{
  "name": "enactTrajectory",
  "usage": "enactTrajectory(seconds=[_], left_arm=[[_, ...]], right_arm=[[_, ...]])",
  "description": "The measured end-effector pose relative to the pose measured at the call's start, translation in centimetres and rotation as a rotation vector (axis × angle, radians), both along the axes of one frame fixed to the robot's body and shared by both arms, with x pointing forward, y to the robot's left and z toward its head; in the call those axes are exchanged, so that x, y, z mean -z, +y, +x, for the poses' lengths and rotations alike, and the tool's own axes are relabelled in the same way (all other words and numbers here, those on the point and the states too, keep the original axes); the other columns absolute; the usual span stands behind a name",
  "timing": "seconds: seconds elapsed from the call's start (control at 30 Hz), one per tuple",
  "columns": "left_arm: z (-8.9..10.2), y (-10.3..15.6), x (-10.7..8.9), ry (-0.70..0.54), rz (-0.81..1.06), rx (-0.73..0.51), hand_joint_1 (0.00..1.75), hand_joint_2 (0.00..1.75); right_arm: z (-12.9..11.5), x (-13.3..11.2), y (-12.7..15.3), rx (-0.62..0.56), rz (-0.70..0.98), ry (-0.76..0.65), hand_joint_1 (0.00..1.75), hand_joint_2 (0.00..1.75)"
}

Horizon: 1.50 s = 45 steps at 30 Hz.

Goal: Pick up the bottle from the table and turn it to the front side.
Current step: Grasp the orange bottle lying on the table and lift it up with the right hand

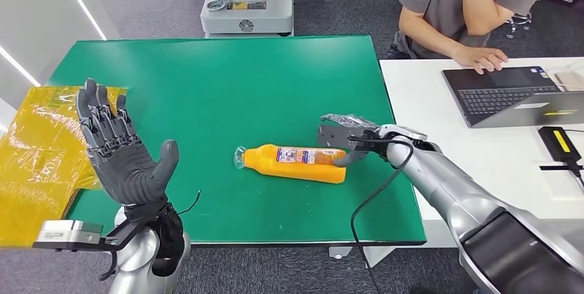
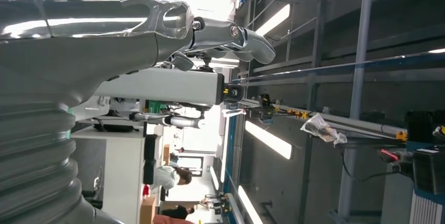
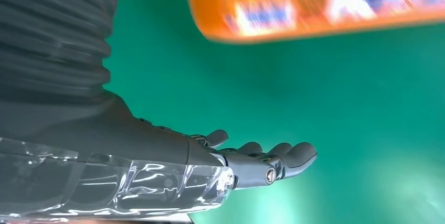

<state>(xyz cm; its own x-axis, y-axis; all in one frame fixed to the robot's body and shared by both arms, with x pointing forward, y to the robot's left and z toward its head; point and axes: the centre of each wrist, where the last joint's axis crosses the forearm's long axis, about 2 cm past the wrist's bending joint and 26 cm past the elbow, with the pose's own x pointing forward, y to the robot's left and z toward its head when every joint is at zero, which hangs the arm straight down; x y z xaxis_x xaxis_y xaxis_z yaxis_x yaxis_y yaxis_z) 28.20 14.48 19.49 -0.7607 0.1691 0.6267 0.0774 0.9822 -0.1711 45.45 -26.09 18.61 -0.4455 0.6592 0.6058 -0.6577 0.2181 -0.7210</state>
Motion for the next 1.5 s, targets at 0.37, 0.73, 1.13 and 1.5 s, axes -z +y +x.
enactTrajectory(seconds=[0.37,0.73,1.13,1.5], left_arm=[[0.6,0.0,-0.5,-0.005,-0.022,-0.015,0.00,1.75],[1.1,-0.5,-1.3,-0.010,-0.052,-0.030,0.00,1.75],[1.5,-0.8,-1.2,-0.004,-0.045,-0.014,0.00,1.75],[1.3,-1.2,-0.9,0.003,-0.036,0.010,0.00,1.75]], right_arm=[[1.1,-3.1,3.9,-0.097,0.035,-0.029,0.00,1.75],[0.4,-2.0,5.9,-0.131,0.062,0.020,0.00,1.75],[0.1,-0.9,5.6,-0.124,0.041,0.060,0.00,1.75],[-0.7,1.4,3.7,-0.086,0.006,0.108,0.00,1.75]])
